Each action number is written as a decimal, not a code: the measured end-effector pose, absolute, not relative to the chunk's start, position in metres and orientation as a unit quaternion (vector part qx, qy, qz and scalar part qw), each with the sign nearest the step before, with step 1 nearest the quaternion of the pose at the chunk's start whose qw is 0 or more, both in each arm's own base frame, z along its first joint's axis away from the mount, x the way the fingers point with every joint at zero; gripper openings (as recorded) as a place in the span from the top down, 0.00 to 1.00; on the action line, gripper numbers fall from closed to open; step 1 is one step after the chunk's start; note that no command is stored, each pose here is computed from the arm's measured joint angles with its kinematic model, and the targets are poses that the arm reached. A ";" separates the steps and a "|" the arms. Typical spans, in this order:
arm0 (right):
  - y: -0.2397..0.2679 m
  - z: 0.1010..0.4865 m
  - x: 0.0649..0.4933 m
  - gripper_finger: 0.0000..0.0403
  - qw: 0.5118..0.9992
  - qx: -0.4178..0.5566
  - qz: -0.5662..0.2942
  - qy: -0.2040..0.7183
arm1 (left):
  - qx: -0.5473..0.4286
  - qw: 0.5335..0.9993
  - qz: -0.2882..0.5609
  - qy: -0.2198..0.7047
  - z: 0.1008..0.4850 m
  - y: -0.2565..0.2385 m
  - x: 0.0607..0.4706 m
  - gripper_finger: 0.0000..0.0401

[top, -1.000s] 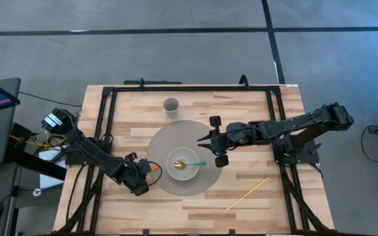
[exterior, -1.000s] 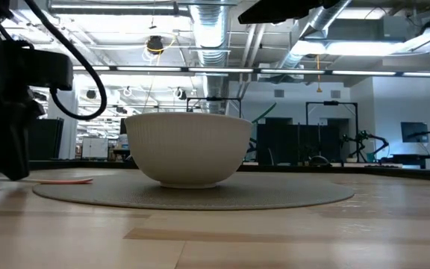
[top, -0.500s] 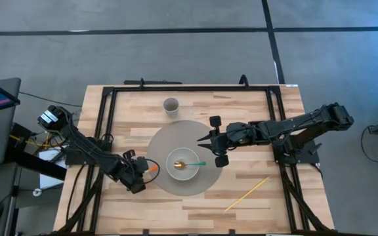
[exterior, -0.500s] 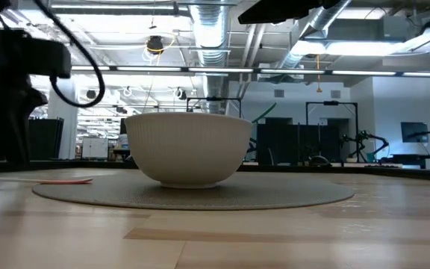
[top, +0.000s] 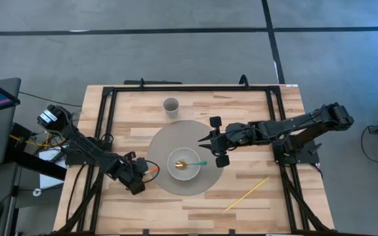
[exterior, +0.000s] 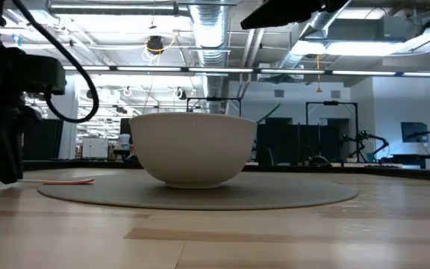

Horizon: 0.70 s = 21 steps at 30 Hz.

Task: Pick & Place Utensil
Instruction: Put the orange fork into the gray bowl on the placemat

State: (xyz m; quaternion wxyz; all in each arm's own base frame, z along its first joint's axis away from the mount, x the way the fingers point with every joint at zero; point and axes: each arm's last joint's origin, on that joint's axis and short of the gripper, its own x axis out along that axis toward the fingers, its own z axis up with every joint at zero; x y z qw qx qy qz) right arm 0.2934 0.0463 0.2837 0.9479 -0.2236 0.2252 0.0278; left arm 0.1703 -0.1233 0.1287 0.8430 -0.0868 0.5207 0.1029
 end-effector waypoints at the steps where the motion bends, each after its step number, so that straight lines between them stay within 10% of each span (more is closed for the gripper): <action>1: 0.046 0.284 0.293 0.84 0.948 -0.224 0.028 0.225 | -0.088 0.844 0.102 0.519 0.130 -0.123 0.170 0.87; 21: 0.046 0.284 0.293 0.84 0.948 -0.224 0.028 0.225 | -0.136 0.861 0.108 0.478 0.121 -0.117 0.163 0.98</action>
